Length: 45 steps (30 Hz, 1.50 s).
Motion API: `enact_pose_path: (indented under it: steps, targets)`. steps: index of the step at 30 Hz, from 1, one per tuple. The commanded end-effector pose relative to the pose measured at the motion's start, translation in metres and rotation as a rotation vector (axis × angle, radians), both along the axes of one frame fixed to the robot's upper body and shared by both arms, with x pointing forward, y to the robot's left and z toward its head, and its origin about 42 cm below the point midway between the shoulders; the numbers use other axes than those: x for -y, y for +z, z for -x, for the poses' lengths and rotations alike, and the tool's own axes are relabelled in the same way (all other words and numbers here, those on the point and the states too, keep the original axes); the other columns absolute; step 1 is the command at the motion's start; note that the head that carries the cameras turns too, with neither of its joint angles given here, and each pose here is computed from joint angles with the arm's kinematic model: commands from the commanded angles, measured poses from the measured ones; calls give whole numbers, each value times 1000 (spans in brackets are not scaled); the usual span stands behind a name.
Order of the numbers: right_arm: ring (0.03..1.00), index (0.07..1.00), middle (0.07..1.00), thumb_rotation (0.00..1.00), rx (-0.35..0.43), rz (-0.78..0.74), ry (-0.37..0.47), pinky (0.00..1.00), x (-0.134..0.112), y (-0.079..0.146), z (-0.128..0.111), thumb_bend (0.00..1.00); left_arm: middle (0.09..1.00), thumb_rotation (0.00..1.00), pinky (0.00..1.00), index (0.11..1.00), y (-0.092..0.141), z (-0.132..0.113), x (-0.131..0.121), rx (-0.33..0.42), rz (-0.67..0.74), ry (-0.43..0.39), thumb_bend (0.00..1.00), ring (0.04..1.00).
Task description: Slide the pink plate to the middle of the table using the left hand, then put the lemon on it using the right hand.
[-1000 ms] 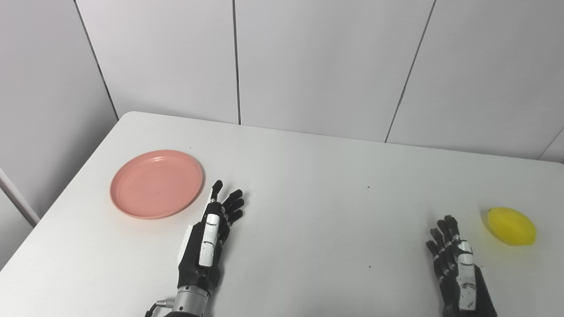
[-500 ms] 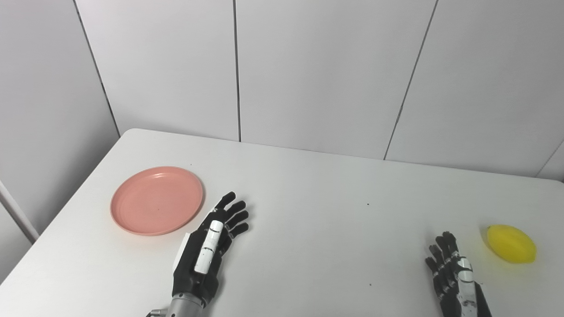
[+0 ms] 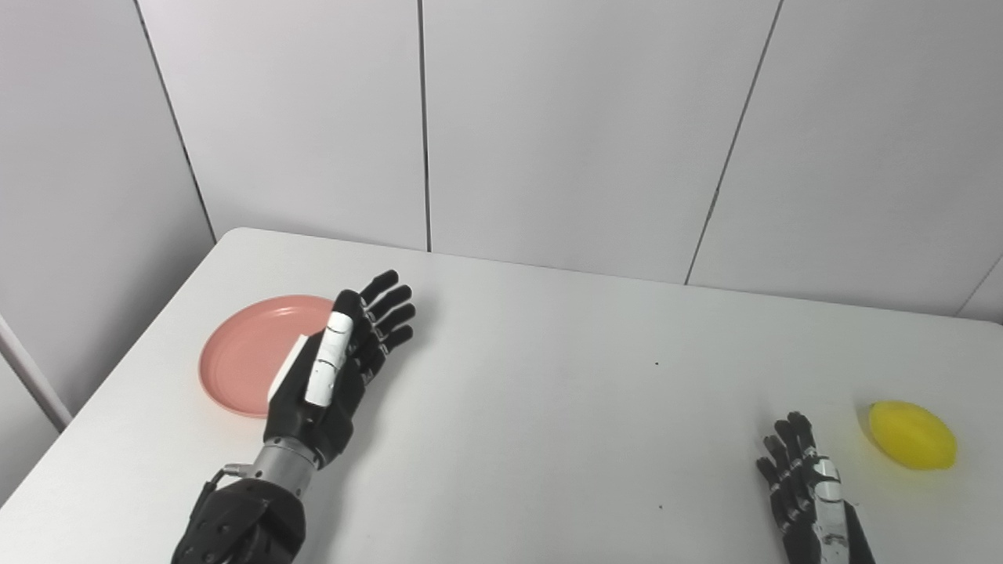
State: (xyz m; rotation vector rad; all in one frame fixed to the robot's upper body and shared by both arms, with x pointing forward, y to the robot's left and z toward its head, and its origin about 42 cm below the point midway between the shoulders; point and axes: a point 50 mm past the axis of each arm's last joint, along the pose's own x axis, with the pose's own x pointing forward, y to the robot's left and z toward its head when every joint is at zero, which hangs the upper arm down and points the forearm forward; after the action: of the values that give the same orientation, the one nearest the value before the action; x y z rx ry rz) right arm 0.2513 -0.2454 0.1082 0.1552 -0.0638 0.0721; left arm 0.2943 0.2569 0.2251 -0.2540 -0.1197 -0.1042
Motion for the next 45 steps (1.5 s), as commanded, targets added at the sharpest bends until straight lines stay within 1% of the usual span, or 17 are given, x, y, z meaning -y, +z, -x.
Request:
enact_pose_path:
  steps: [1, 2, 4, 7, 9, 11, 12, 14, 16, 19, 22, 25, 30, 33, 38, 41, 45]
  targets:
    - [1000, 1000, 1000, 1000, -32, -21, 1, 1000, 1, -16, 11, 659, 892, 858, 893, 845, 24, -7, -11, 58, 4, -19, 896, 896]
    - [1000, 1000, 1000, 1000, -32, -24, 2, 1000, 1, -16, 11, 661, 885, 860, 885, 841, 27, -10, -17, 60, 3, -22, 868, 890]
    - [1000, 999, 1000, 1000, -36, -25, -1, 1000, 2, -16, 11, 666, 877, 849, 868, 835, 34, -15, -26, 61, -2, -25, 860, 882]
    - [1000, 997, 1000, 1000, -43, -28, -6, 1000, 3, -16, 11, 670, 871, 830, 871, 850, 40, -30, -63, 40, -39, -25, 895, 875]
    - [1000, 1000, 1000, 1000, -41, -29, -4, 1000, 3, -16, 11, 665, 877, 828, 887, 857, 43, -35, -86, 26, -52, -31, 883, 884]
    - [1000, 999, 1000, 1000, -40, -30, -5, 1000, 3, -16, 11, 673, 885, 831, 913, 866, 44, -39, -102, 24, -68, -32, 864, 898]
    - [1000, 1000, 1000, 1000, -41, -32, -6, 1000, 3, -16, 11, 673, 882, 857, 912, 869, 45, -42, -111, 28, -82, -24, 837, 893]
    - [1000, 1000, 1000, 1000, -43, -37, -6, 1000, 3, -14, 12, 673, 878, 873, 903, 868, 49, -47, -126, 38, -103, -7, 823, 886]
    - [1000, 1000, 1000, 1000, -44, -39, -5, 1000, 4, -13, 12, 670, 886, 873, 895, 888, 55, -53, -133, 47, -103, 7, 828, 881]
    - [1000, 1000, 1000, 1000, -40, -38, -6, 1000, 5, -13, 13, 665, 896, 847, 951, 904, 61, -60, -140, 46, -91, 8, 847, 907]
    - [1000, 1000, 1000, 1000, -36, -37, -6, 1000, 6, -13, 14, 661, 904, 852, 971, 922, 60, -69, -152, 29, -93, -6, 838, 911]
    - [1000, 1000, 1000, 1000, -41, -37, -10, 1000, 7, -12, 15, 664, 905, 889, 935, 933, 57, -75, -164, 23, -117, -32, 796, 901]
    - [1000, 1000, 1000, 1000, -43, -37, -2, 1000, 9, -12, 17, 667, 880, 894, 904, 927, 50, -86, -187, 2, -192, -55, 796, 874]
    - [1000, 1000, 1000, 1000, -44, -30, -3, 1000, 9, -12, 16, 660, 866, 878, 895, 913, 48, -91, -198, 13, -195, -37, 819, 866]
    - [1000, 1000, 1000, 1000, -45, -22, 1, 1000, 12, -12, 17, 670, 865, 884, 860, 916, 52, -96, -206, 31, -186, 0, 807, 858]
    - [1000, 1000, 1000, 1000, -46, -26, 0, 1000, 13, -12, 17, 678, 860, 922, 875, 909, 56, -98, -212, 26, -213, 19, 798, 850]
    - [1000, 1000, 1000, 1000, -50, -22, -1, 1000, 15, -10, 18, 675, 868, 906, 874, 905, 57, -99, -221, 8, -200, 59, 803, 856]
